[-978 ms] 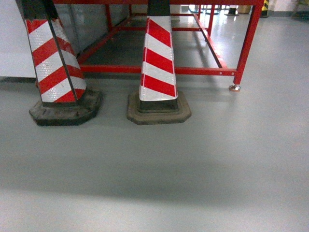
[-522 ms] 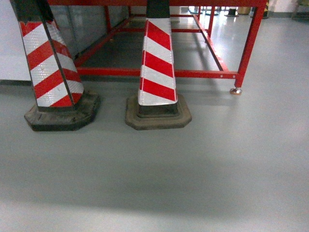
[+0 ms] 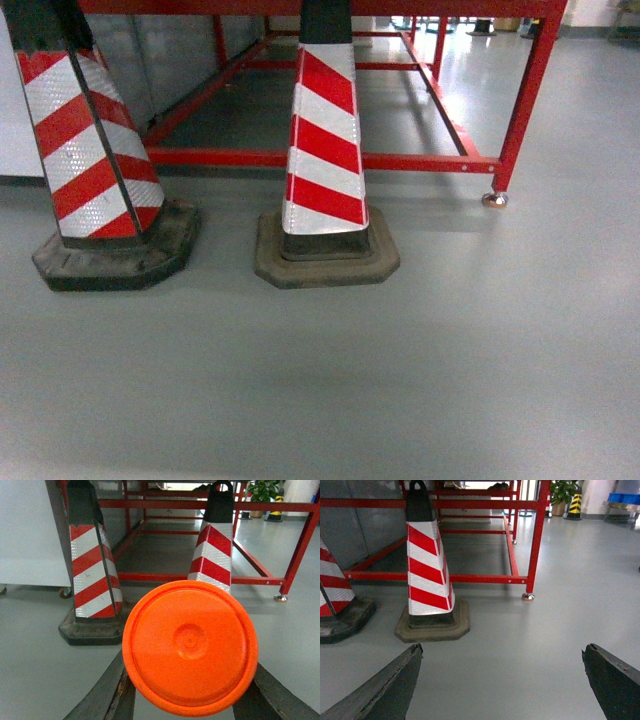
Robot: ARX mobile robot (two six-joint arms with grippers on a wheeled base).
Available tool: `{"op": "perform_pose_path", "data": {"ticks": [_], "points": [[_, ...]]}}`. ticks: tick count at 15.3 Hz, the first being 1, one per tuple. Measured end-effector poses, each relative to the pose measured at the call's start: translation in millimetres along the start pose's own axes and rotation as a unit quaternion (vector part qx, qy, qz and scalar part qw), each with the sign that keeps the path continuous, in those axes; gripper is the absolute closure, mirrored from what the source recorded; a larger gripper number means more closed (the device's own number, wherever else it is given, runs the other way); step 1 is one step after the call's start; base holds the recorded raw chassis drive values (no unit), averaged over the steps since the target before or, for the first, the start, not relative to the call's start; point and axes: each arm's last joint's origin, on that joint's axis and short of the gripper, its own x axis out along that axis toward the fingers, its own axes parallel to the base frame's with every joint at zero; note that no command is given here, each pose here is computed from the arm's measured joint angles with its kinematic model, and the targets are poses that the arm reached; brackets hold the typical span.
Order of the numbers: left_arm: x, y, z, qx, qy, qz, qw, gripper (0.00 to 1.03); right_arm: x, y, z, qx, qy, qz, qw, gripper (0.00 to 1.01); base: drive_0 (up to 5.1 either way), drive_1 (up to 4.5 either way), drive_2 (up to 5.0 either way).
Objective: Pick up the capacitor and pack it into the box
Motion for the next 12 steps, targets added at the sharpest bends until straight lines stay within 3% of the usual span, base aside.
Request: {"op": "perform_pose_path", "data": {"ticks": [5, 12], "points": [[0.0, 0.0, 0.1, 0.0, 0.0, 0.0, 1.0, 0.61, 0.0, 0.0, -0.3, 0.0, 0.001, 0.0, 1.0, 0.03, -4.9, 2.51, 2.5], [0.0, 0.0, 0.0, 0.0, 0.0, 0.0, 1.0, 0.61, 0.0, 0.0, 0.1, 0.0, -0.001, 0.0, 1.0, 0.03, 0.1, 4.15, -4.0]]}}
